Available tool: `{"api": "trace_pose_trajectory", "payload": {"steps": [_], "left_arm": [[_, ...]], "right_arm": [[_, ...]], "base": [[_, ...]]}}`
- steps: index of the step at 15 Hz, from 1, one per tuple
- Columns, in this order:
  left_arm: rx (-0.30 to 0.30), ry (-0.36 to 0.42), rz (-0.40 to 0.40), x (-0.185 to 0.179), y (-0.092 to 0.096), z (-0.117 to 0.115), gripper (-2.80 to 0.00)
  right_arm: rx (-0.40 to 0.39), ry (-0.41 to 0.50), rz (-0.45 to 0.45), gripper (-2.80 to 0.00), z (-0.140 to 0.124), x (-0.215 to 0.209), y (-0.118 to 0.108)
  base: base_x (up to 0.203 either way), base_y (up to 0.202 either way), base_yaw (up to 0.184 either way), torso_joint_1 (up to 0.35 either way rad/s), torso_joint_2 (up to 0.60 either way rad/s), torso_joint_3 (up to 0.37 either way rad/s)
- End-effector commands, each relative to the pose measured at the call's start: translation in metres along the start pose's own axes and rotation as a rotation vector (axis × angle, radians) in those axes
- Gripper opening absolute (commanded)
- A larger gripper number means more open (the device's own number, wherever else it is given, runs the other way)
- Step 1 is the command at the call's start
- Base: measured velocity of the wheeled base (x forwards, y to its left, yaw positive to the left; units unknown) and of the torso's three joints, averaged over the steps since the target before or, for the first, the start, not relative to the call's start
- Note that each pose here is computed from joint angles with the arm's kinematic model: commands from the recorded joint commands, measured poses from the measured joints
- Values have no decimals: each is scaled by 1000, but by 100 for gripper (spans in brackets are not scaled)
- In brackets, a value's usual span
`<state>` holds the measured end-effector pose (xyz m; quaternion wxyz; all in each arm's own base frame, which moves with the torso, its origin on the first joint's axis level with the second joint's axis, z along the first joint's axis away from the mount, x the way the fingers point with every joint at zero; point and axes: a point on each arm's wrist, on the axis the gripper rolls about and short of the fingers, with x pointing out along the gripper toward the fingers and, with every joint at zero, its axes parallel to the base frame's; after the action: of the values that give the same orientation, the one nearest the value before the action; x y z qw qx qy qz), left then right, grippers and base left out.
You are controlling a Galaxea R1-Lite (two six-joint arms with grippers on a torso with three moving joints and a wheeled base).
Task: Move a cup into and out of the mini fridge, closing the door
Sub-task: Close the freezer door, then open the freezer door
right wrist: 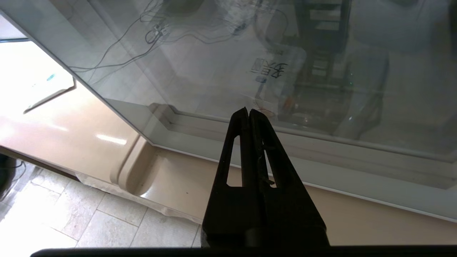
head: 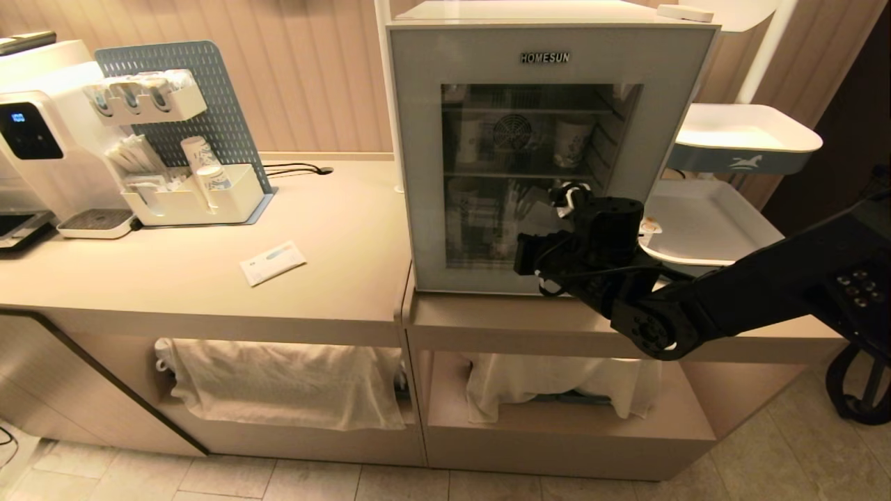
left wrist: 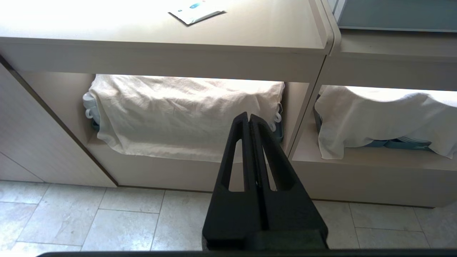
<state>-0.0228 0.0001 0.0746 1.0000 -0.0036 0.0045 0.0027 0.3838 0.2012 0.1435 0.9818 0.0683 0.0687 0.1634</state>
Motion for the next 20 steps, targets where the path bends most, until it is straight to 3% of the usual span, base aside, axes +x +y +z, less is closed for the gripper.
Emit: {"api": "trace_pose_trajectory", "payload": {"steps": [1, 8, 11, 14, 17, 20], "left_arm": [[0, 3, 1, 0, 0, 0, -280], [0, 2, 1, 0, 0, 0, -280], [0, 3, 1, 0, 0, 0, -280], [0, 3, 1, 0, 0, 0, -280], [0, 3, 1, 0, 0, 0, -280], [0, 3, 1, 0, 0, 0, -280]], "right_arm": [[1, 0, 1, -280, 0, -1, 1], [2, 10, -22, -280, 1, -15, -2], [6, -63, -112, -280, 30, -50, -8], [-8, -174, -244, -280, 73, -125, -31], [-42, -346, -454, -280, 110, -230, -58], [-67, -495, -676, -280, 125, -346, -66]], "base": [[0, 0, 0, 0, 0, 0], [0, 0, 0, 0, 0, 0], [0, 0, 0, 0, 0, 0], [0, 0, 0, 0, 0, 0], [0, 0, 0, 0, 0, 0], [0, 0, 0, 0, 0, 0]]}}
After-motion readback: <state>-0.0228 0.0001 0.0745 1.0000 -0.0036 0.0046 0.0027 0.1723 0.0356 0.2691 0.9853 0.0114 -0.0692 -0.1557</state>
